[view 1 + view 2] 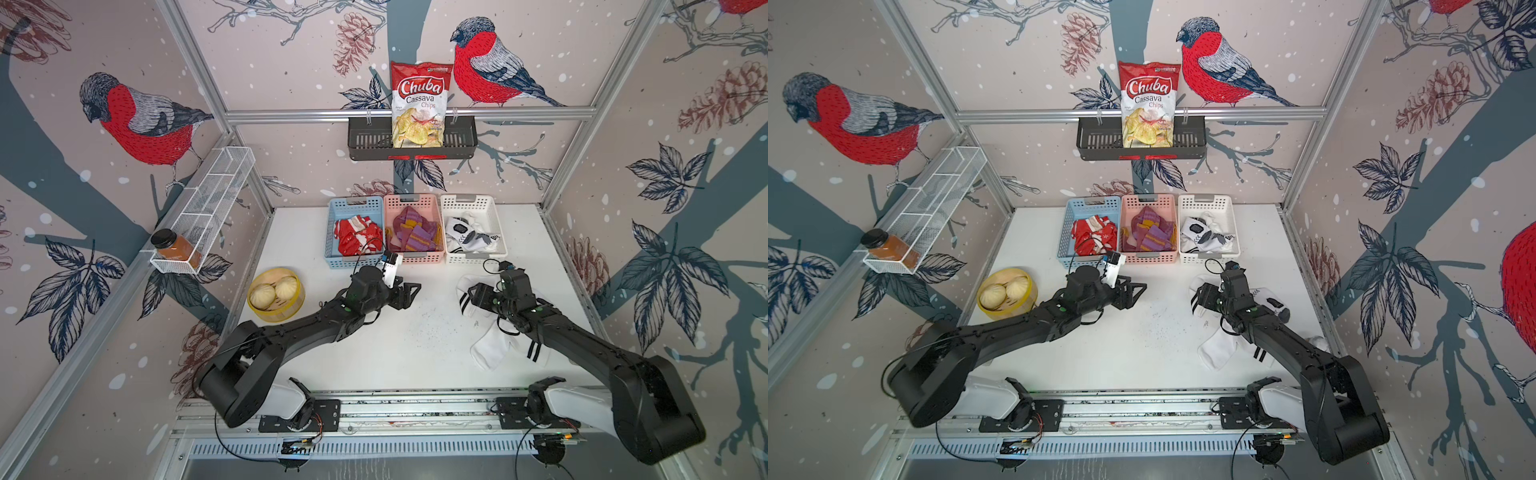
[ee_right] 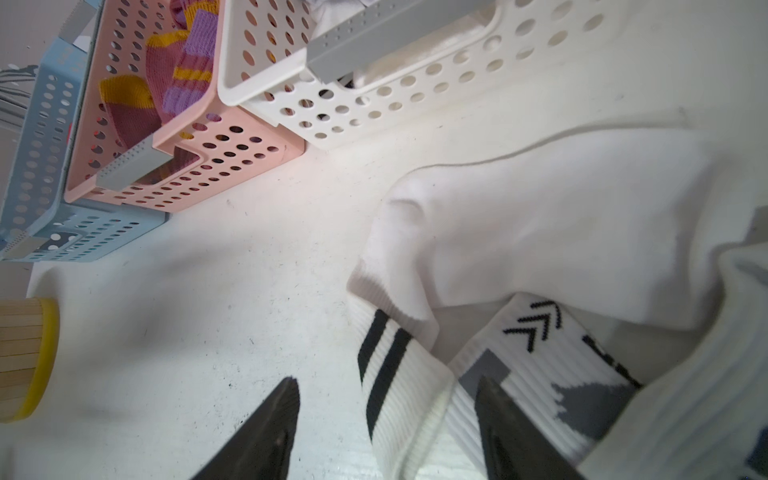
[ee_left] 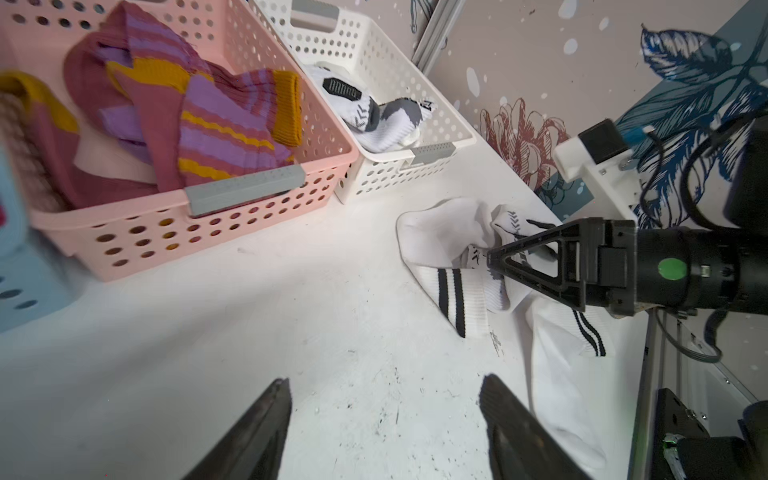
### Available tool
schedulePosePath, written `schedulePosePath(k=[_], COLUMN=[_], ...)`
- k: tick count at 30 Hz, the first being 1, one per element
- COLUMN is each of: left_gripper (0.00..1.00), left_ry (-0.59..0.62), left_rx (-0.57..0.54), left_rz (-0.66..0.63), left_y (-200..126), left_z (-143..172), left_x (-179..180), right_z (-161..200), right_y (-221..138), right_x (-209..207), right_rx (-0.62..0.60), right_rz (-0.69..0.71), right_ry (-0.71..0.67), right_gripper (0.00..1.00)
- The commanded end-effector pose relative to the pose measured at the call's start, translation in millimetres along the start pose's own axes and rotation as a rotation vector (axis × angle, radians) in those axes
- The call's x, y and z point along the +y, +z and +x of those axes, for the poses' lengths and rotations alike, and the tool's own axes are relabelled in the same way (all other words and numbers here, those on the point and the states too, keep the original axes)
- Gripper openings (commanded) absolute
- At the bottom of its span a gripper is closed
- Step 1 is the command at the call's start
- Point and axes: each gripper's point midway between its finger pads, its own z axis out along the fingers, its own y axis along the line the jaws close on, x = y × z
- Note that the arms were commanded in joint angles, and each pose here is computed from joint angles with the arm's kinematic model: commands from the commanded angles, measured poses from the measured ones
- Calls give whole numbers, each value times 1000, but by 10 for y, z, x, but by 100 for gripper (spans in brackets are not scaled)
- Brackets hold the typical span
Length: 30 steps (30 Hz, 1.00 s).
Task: Sort the socks into the basket by color
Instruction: Pick up the sock at the center of the board.
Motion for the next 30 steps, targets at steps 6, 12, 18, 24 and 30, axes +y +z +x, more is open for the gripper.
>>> schedulePosePath(k=[6,12,18,24,30], left_gripper=[72,72,73,72,70], left_ry=[101,132,165,165,196], left_rx=[76,161,241,284,303], left_rz=[56,76,-12,-27,-78], left_y=[750,1172,1472,1594,1686], left_z=[61,287,617,829,914], left_x=[-426,-712,-760,-763,-719], right_z=[-351,-463,-487,-486,-493], right_y=[-394,-526,-572,-596,-624], right_x=[-256,-413,-472,-482,-483], right_rx=[-224,-252,-263,-268,-276], right_rz=[25,43,29,28,26], right_ry=[121,142,163,159,154], right_gripper=[75,76,77,78,78])
